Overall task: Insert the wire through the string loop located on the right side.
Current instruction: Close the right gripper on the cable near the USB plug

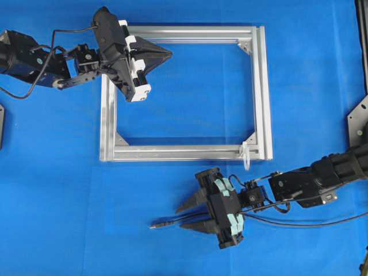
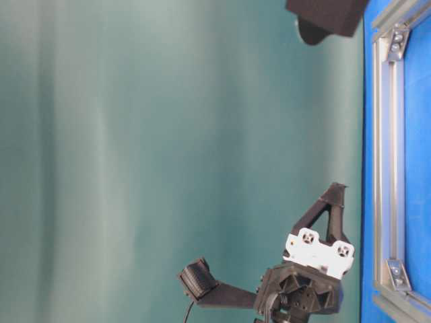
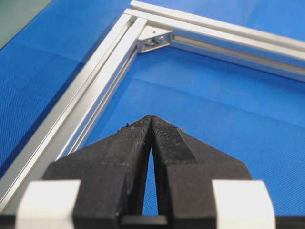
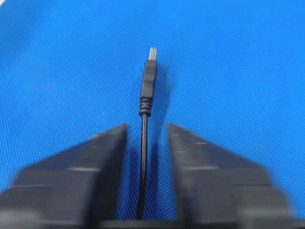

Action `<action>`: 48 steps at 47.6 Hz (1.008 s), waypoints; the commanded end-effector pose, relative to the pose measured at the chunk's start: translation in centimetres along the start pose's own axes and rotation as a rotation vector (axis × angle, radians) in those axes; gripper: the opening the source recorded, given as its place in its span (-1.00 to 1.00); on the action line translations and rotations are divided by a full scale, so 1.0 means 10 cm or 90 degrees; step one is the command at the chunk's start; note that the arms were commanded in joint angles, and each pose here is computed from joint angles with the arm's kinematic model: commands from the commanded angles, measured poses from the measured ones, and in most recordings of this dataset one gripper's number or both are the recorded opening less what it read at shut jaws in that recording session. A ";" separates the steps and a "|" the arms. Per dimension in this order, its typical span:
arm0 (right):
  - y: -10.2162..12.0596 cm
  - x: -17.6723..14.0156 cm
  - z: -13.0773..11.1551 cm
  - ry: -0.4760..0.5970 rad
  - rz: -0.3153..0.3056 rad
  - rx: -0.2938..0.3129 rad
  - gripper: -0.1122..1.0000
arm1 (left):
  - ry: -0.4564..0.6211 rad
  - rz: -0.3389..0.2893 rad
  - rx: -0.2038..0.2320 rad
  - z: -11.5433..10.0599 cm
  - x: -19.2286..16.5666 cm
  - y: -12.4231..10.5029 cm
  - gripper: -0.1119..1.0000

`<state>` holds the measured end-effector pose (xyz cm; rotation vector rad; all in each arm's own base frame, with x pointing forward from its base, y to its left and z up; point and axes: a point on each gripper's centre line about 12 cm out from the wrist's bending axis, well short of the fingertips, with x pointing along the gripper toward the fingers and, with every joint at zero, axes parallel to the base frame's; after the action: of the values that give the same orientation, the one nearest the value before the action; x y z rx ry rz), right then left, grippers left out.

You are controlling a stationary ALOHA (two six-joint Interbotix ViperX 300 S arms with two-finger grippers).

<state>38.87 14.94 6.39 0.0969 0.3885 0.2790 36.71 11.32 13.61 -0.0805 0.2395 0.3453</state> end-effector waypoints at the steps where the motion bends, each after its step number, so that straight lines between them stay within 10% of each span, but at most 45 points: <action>1: 0.02 0.01 0.10 -0.017 0.003 0.001 -0.60 | -0.027 -0.001 0.000 0.15 -0.02 0.00 -0.80; 7: 0.02 0.01 0.10 -0.018 0.003 0.001 -0.87 | -0.026 -0.001 0.000 0.14 -0.03 0.00 -0.80; 48: 0.14 -0.28 0.78 -0.027 0.015 0.006 -0.87 | -0.030 0.000 -0.001 0.16 -0.01 0.00 -0.80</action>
<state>38.62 15.10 11.92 0.1026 0.4019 0.2935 36.67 11.31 13.57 -0.0807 0.2410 0.3453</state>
